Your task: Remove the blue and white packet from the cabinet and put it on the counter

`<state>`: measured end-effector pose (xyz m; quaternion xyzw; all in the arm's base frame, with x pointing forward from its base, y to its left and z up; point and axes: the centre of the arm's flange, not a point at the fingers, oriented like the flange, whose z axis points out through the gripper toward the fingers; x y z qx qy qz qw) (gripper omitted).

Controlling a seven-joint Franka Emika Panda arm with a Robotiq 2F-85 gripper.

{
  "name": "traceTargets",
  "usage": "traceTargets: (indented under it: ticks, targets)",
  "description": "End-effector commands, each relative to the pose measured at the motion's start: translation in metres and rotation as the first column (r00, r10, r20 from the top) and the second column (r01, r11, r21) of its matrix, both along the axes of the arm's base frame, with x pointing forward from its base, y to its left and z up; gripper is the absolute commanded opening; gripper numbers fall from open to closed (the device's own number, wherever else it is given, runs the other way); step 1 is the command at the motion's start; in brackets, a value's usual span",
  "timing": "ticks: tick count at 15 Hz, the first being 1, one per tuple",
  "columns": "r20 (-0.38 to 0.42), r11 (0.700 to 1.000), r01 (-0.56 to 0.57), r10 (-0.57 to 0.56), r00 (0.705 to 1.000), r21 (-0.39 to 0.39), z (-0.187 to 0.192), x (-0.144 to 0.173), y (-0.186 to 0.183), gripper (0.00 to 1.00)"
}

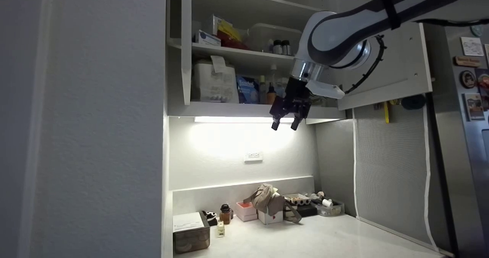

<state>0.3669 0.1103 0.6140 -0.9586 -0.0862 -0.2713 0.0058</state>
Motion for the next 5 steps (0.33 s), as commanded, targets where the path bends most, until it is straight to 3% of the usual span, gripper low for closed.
traceTargets:
  ticks: [1,5]
  targets:
    - [-0.050,1.000,0.007,-0.008,0.999,-0.014,0.024,0.012,-0.003,1.00]
    - [-0.036,1.000,0.015,-0.016,0.999,-0.009,0.018,0.005,-0.003,1.00]
